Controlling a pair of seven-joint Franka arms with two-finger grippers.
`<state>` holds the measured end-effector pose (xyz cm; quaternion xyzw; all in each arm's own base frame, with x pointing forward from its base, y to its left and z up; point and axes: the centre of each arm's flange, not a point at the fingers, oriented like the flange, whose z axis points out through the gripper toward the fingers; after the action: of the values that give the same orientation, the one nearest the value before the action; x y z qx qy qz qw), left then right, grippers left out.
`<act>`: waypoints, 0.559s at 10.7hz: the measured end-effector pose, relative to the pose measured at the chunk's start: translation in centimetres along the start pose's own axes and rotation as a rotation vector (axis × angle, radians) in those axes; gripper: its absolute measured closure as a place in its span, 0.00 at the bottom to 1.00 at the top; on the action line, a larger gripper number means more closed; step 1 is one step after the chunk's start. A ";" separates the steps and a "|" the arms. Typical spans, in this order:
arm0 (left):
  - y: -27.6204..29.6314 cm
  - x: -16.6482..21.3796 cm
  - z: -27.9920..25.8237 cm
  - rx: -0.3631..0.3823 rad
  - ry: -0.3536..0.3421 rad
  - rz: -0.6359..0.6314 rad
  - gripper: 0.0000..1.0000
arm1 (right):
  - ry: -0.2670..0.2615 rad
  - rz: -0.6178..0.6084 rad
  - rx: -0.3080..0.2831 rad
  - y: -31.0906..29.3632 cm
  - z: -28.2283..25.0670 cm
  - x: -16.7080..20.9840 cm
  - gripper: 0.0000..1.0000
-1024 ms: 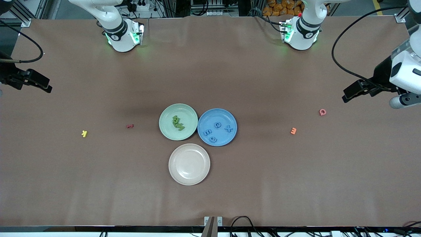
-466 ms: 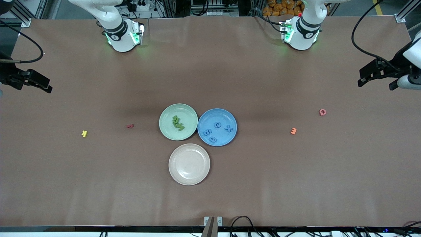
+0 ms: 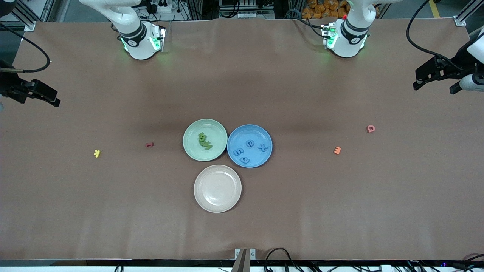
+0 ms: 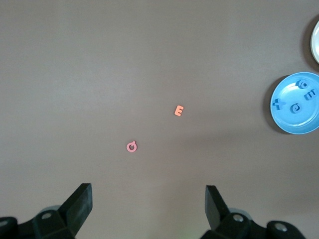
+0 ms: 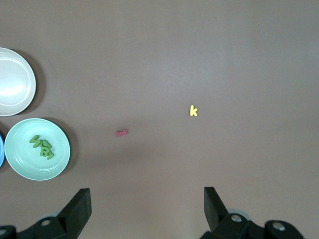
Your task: Sort letters by color into matching plates
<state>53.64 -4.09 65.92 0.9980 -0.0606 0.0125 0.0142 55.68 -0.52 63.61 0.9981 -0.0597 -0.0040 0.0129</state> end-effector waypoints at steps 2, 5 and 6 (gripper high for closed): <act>-0.1 0.5 0.1 0.005 0.031 -0.001 0.00 | 0.000 -0.001 0.000 0.0 0.0 0.0 0.00; -0.5 0.7 0.2 0.033 0.041 0.009 0.00 | 0.000 -0.001 0.000 -0.1 0.0 0.0 0.00; -0.7 0.6 0.2 0.052 0.035 0.028 0.00 | -0.001 -0.001 0.000 -0.1 0.0 0.0 0.00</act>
<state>54.37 -3.51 65.68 0.9967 -0.0740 0.0316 -0.0108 55.70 -0.44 63.58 0.9982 -0.0590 -0.0043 0.0129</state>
